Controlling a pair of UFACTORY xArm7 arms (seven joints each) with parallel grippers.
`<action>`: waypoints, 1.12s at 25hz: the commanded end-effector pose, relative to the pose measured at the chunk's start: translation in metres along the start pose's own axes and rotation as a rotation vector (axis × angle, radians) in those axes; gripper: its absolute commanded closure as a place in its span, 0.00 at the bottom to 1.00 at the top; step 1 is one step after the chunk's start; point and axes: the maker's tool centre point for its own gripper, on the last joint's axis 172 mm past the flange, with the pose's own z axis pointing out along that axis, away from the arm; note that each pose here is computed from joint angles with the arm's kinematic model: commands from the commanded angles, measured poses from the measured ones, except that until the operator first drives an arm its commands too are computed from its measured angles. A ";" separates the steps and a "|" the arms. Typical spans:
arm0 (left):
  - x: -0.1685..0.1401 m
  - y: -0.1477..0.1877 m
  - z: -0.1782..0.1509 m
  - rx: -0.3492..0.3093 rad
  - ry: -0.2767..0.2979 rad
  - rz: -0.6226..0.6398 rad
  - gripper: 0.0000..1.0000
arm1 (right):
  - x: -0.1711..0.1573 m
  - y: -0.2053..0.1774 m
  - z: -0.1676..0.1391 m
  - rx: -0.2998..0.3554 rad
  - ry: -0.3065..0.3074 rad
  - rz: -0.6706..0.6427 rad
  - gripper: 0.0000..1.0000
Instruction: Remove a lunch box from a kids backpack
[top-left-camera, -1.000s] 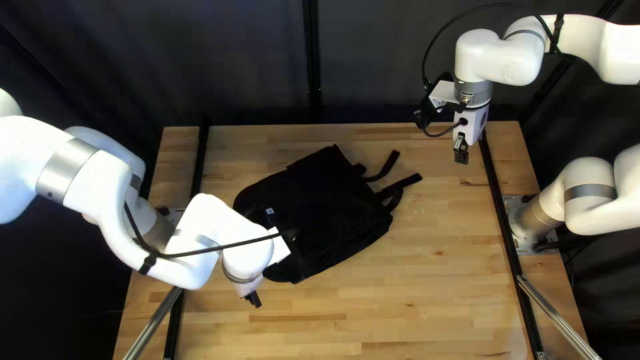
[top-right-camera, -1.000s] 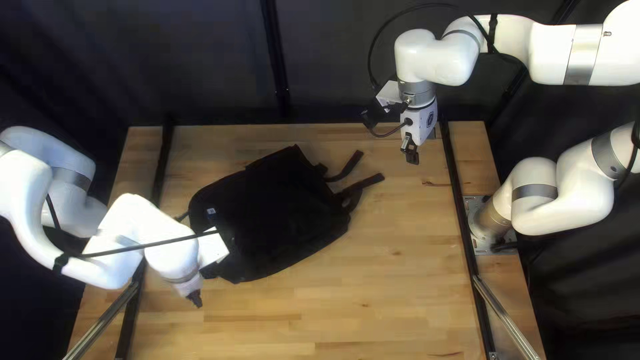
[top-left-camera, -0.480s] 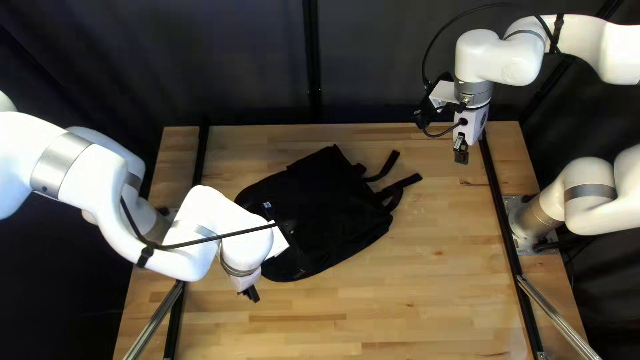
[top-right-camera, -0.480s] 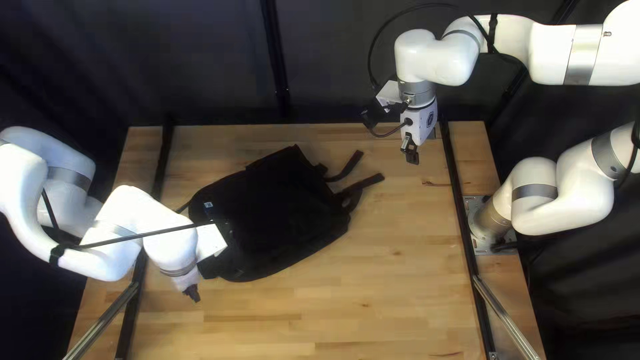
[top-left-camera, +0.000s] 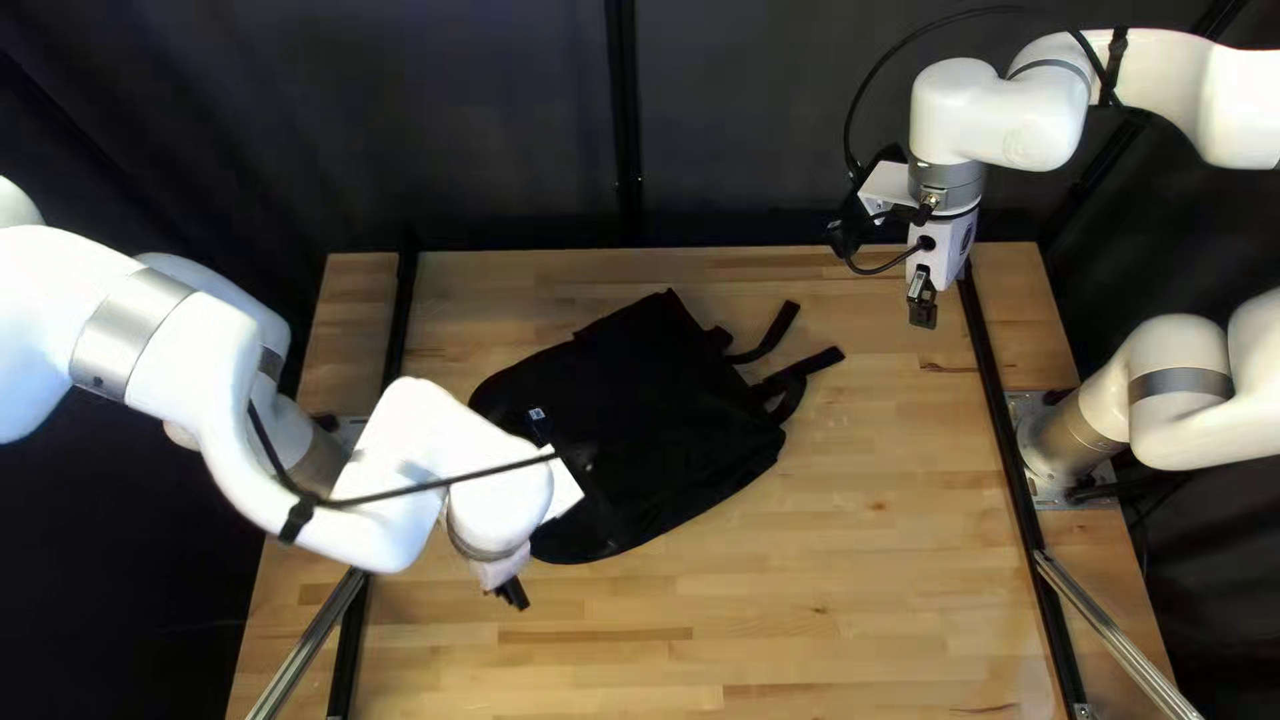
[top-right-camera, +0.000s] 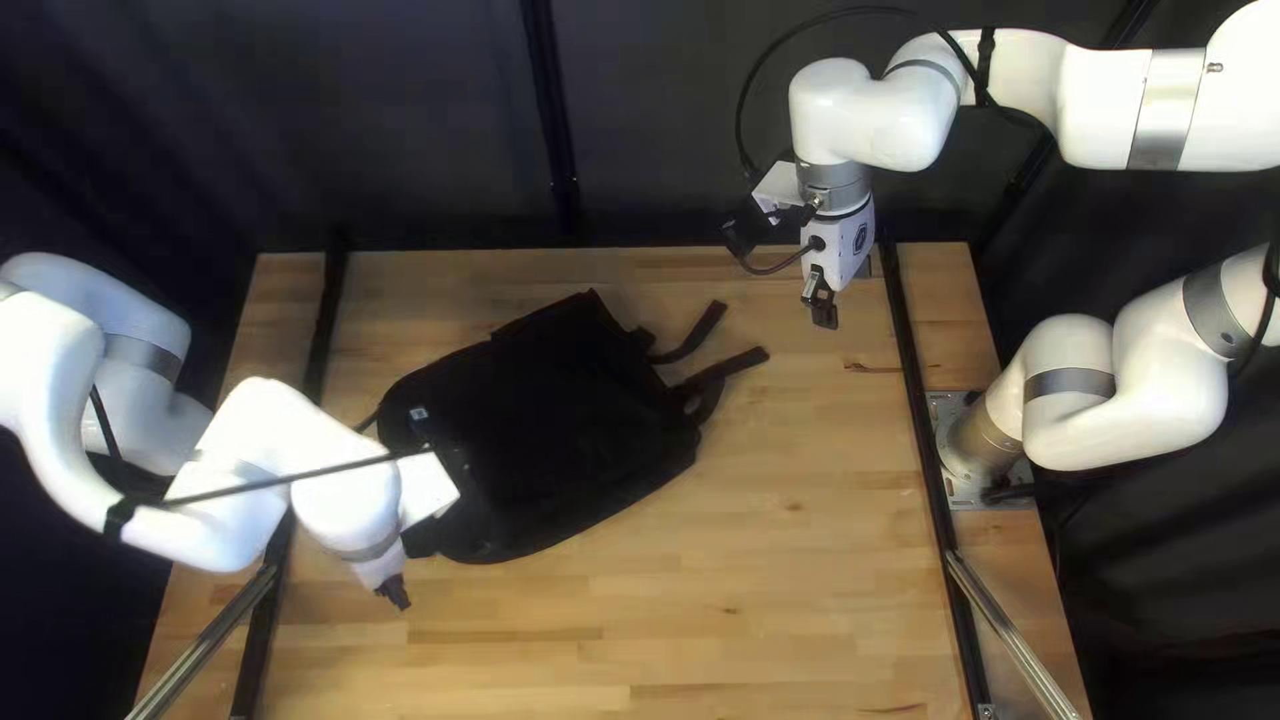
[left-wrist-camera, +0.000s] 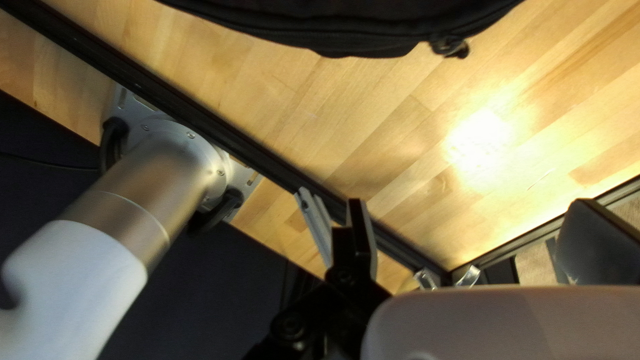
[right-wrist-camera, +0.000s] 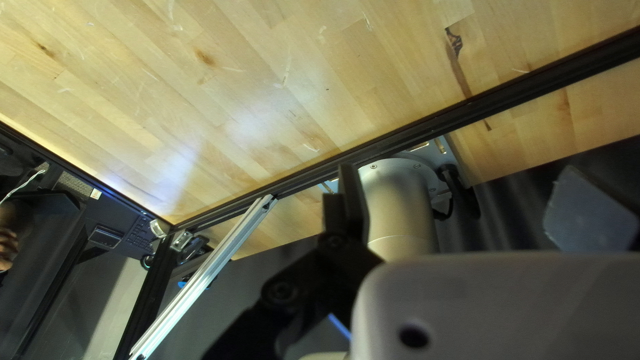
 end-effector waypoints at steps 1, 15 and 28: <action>-0.012 0.020 -0.002 0.009 0.140 0.031 0.00 | 0.000 0.000 0.000 0.000 0.000 0.000 0.00; -0.002 0.038 0.039 -0.006 0.444 0.117 0.00 | 0.000 0.000 0.000 0.000 0.000 0.000 0.00; 0.015 0.025 0.069 -0.005 0.572 0.113 0.00 | 0.000 0.000 0.000 0.000 0.000 0.000 0.00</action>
